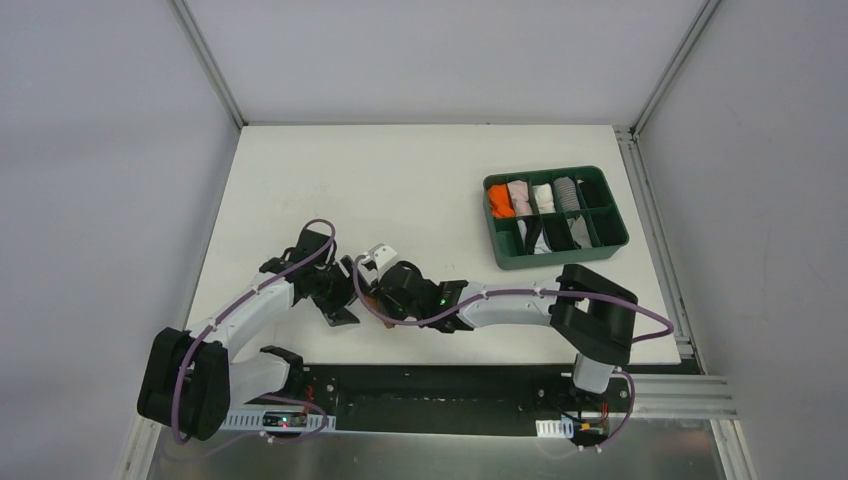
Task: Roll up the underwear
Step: Roll the underwear to the center of the board.
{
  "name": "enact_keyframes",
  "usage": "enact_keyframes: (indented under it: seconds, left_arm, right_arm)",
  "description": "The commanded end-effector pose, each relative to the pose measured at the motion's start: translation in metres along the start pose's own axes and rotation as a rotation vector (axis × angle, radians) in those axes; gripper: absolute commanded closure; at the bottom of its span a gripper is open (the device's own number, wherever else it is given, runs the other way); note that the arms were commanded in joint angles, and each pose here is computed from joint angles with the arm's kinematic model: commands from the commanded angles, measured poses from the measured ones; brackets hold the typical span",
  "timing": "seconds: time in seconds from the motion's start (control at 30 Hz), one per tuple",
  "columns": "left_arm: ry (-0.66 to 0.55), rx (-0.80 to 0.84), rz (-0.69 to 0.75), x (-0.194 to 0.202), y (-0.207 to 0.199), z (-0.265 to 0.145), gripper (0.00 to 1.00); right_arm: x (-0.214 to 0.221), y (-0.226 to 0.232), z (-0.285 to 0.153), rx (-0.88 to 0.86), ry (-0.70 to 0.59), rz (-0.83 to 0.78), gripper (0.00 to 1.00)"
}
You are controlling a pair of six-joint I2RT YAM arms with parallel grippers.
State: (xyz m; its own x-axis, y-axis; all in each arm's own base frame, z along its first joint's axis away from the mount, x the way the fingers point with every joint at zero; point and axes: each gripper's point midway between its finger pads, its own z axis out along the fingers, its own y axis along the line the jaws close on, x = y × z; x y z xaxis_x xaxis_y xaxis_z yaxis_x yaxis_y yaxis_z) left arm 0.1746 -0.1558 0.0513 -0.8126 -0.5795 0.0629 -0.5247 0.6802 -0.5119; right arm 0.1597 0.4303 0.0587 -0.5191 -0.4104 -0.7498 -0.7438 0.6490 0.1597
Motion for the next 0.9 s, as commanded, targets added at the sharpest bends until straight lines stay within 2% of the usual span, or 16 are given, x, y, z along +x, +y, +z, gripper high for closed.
enact_keyframes:
  seconds: [0.0,0.13,0.33,0.57,0.7,0.87]
  left_arm:
    - [-0.003,-0.021,0.001,0.001,0.008,-0.002,0.27]
    - [-0.025,0.012,0.002,-0.004,0.003,0.003,0.23]
    - [-0.059,0.055,0.01,-0.014,-0.004,0.013,0.23]
    - [-0.118,0.1,0.008,-0.024,-0.009,0.017,0.32]
    - [-0.141,0.102,0.001,-0.028,-0.01,0.018,0.54]
    - [-0.1,0.088,0.003,-0.024,-0.01,0.022,0.98]
  right_arm:
    - [0.022,0.003,-0.005,-0.06,0.086,0.085,1.0]
    - [0.02,0.004,-0.006,-0.09,0.09,0.117,1.0]
    - [0.016,0.003,-0.007,-0.121,0.091,0.167,1.0]
    - [0.013,0.009,-0.01,-0.183,0.104,0.212,1.0]
    - [0.011,0.011,-0.01,-0.215,0.111,0.251,1.0]
    - [0.004,0.01,-0.015,-0.231,0.106,0.278,1.0]
